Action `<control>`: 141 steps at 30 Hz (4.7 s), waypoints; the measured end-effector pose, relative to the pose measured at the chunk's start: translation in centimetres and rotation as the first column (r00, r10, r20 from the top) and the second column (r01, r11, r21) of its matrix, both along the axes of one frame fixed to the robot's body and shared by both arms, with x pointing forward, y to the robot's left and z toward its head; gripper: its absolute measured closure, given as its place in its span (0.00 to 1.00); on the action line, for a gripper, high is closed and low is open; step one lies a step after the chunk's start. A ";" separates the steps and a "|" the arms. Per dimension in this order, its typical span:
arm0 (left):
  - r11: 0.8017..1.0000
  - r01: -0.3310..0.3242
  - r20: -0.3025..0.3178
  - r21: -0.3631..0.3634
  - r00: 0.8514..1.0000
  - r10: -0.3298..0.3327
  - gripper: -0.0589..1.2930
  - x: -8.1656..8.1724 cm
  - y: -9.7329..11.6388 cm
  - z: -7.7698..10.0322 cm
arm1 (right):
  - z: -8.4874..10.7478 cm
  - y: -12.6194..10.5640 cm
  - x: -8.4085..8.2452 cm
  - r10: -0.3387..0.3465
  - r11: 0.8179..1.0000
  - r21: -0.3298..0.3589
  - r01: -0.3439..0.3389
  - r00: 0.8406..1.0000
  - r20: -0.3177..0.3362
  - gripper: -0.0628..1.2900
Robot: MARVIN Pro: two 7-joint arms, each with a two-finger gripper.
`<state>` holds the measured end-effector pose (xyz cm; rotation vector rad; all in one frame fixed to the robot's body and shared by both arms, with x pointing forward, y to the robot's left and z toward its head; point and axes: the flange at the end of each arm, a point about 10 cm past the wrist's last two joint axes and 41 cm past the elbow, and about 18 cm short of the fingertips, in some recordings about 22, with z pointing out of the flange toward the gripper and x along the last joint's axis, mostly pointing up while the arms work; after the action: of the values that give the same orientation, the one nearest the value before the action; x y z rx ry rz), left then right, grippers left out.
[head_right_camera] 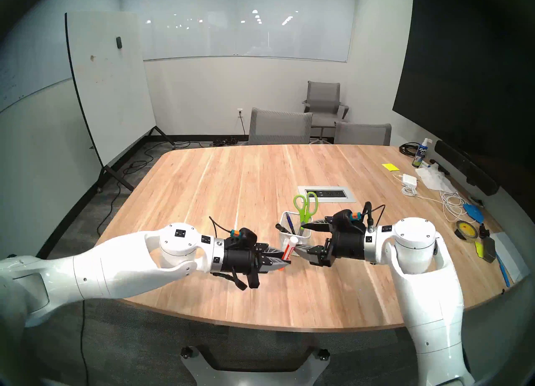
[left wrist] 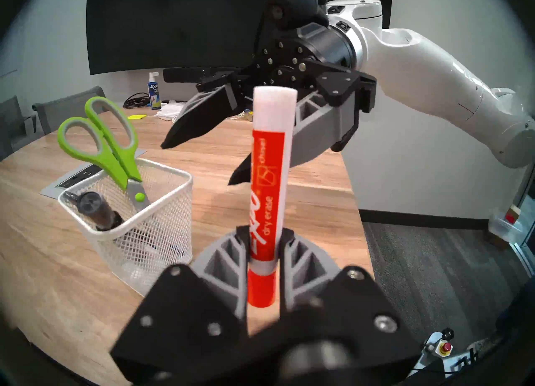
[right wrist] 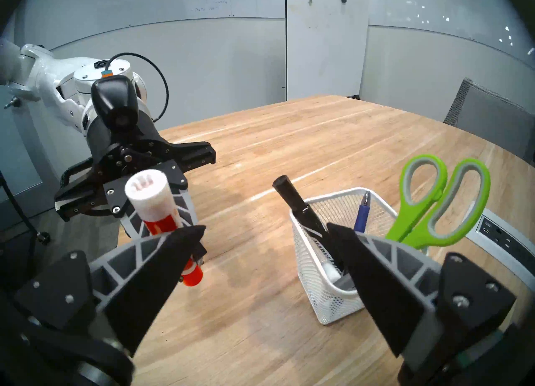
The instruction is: Place the pen, the marker, and the scissors into the pen holder
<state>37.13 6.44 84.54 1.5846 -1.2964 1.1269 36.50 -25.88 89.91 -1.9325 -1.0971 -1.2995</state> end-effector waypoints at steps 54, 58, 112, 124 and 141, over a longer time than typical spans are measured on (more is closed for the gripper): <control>0.998 -0.066 0.019 -0.009 0.998 0.066 0.84 -2.1 2.8 0.9 | 2.8 -1.8 -1.1 0.175 0.984 0.036 -0.175 0.984 -0.018 0.06; 0.998 -0.056 0.026 -0.013 0.998 0.056 0.84 -2.0 2.3 1.0 | 3.0 -1.4 -1.4 0.198 0.979 0.046 -0.197 0.980 -0.025 0.06; 0.996 0.003 0.052 -0.086 0.999 0.001 0.84 -1.8 -2.3 1.9 | 2.9 -1.3 -3.0 0.337 0.941 0.056 -0.334 0.941 -0.045 0.06; 0.993 0.040 0.041 -0.107 0.999 -0.035 0.84 -2.6 -2.9 1.5 | 2.8 -1.4 -3.1 0.335 0.941 0.057 -0.333 0.941 -0.043 0.33; 0.991 0.038 0.035 -0.127 0.999 -0.034 0.84 -2.7 -3.4 0.9 | 2.3 -1.5 -3.3 0.314 0.948 0.057 -0.312 0.948 -0.042 0.91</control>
<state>34.47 3.09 85.44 1.4493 -1.2441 1.1933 33.20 -27.42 92.22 -1.6627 -1.2733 -1.0865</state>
